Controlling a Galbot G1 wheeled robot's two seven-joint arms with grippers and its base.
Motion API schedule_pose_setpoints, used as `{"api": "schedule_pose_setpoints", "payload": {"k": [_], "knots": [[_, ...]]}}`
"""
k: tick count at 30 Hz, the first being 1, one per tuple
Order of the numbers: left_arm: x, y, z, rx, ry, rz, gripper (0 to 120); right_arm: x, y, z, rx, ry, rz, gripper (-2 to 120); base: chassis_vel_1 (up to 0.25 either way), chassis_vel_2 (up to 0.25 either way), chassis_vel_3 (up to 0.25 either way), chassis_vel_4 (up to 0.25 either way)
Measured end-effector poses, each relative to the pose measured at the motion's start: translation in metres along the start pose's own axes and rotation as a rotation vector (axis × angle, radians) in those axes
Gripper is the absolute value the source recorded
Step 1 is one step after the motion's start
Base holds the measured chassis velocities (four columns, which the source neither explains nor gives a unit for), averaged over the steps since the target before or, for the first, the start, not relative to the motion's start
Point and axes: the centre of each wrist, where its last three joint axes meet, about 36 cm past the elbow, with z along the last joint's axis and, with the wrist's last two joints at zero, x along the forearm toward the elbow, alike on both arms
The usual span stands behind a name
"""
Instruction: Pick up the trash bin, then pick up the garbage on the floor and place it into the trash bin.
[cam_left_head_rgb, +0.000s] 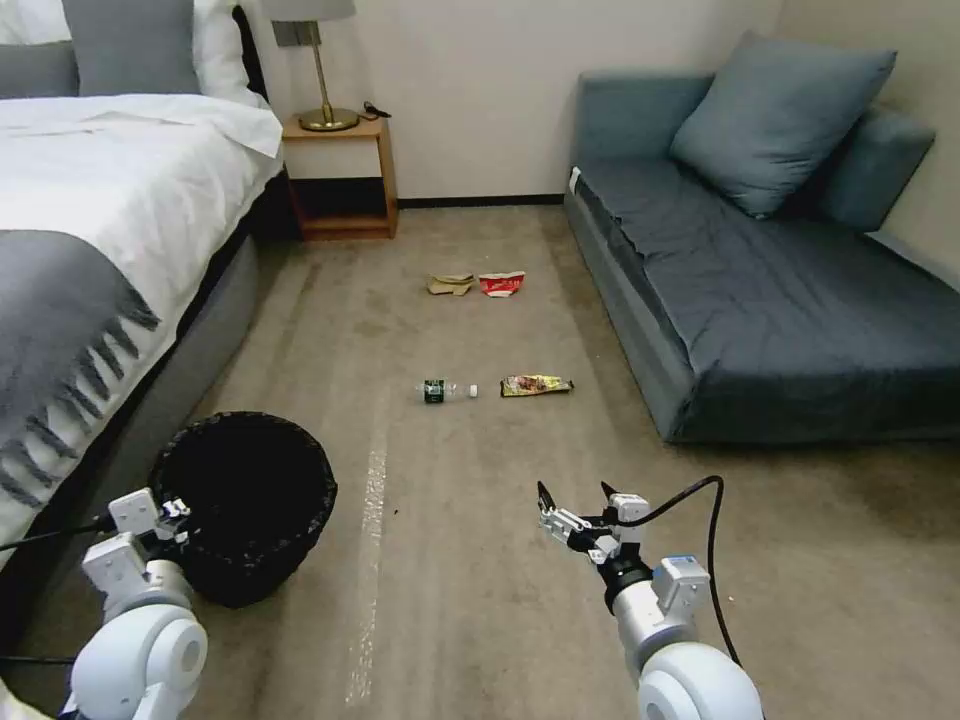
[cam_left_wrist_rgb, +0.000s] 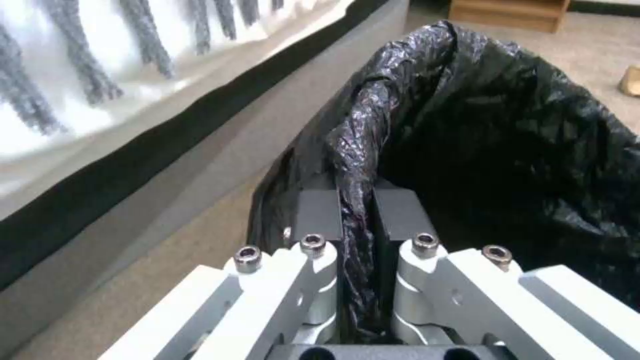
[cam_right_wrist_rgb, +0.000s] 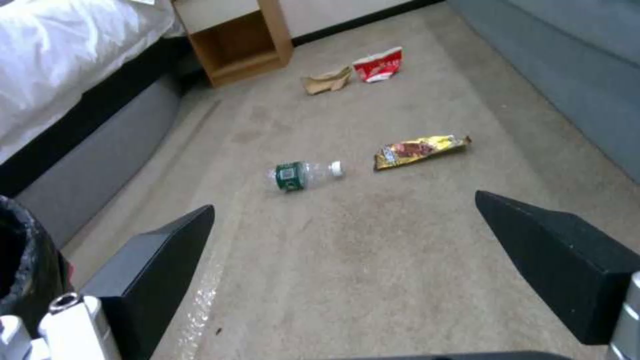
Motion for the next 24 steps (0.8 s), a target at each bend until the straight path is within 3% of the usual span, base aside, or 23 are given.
{"api": "schedule_pose_setpoints", "payload": {"k": [24], "knots": [[-0.0078, -0.0007, 0.0001, 0.005, -0.009, 0.002, 8, 0.0007, 0.0031, 0.0040, -0.005, 0.008, 0.006, 100, -0.068, 0.074, 0.074, -0.071]]}}
